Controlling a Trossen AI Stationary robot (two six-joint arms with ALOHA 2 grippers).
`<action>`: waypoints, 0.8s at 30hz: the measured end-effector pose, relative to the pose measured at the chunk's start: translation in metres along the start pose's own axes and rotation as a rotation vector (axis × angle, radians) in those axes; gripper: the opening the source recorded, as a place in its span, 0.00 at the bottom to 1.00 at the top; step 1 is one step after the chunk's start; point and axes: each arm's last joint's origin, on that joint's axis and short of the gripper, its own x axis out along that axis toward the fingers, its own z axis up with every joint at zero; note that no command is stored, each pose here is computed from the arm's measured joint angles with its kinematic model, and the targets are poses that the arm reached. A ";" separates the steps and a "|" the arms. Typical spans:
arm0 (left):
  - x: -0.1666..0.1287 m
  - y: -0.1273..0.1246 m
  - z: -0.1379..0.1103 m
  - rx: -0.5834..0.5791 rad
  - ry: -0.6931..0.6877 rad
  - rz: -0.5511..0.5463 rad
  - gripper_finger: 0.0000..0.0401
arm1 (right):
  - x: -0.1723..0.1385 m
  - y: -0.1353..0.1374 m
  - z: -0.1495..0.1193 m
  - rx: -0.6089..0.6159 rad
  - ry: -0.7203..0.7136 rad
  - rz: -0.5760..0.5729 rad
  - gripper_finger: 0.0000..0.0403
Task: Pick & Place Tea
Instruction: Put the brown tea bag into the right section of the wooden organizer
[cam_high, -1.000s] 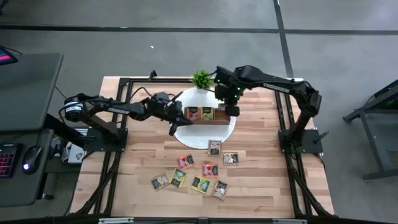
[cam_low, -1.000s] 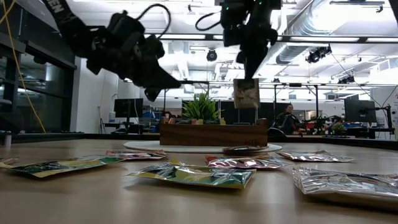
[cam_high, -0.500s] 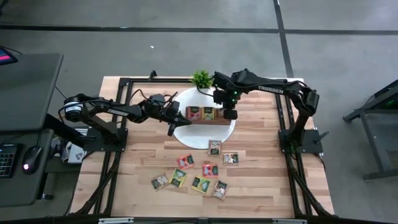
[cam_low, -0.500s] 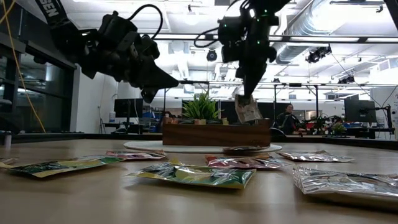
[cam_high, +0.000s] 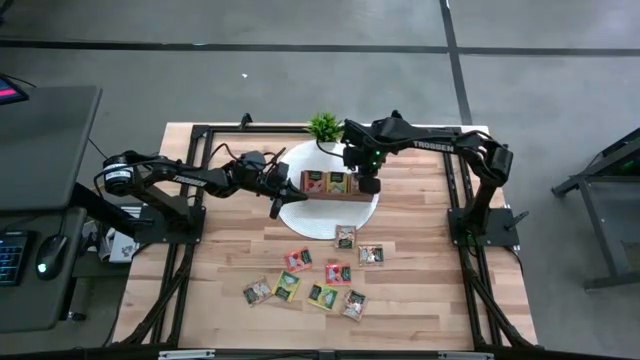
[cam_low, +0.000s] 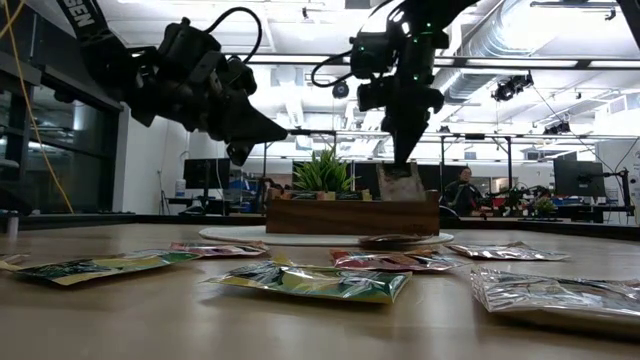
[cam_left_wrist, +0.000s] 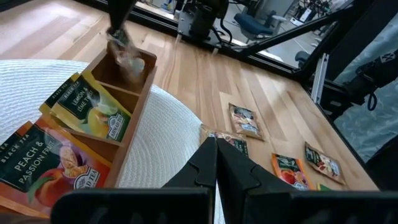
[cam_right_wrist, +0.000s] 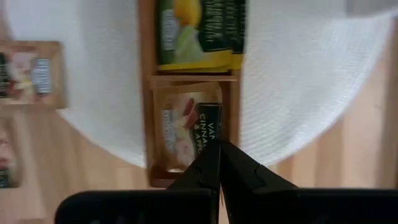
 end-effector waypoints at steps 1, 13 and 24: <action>0.000 0.000 0.000 0.000 0.000 0.000 0.00 | 0.000 -0.001 0.000 0.003 0.004 -0.021 0.00; 0.000 0.000 0.000 0.000 0.000 0.001 0.00 | 0.000 -0.002 0.000 0.023 0.001 -0.022 0.00; 0.000 0.000 0.000 0.000 0.003 -0.011 0.00 | 0.000 0.001 -0.001 0.053 0.008 0.013 0.00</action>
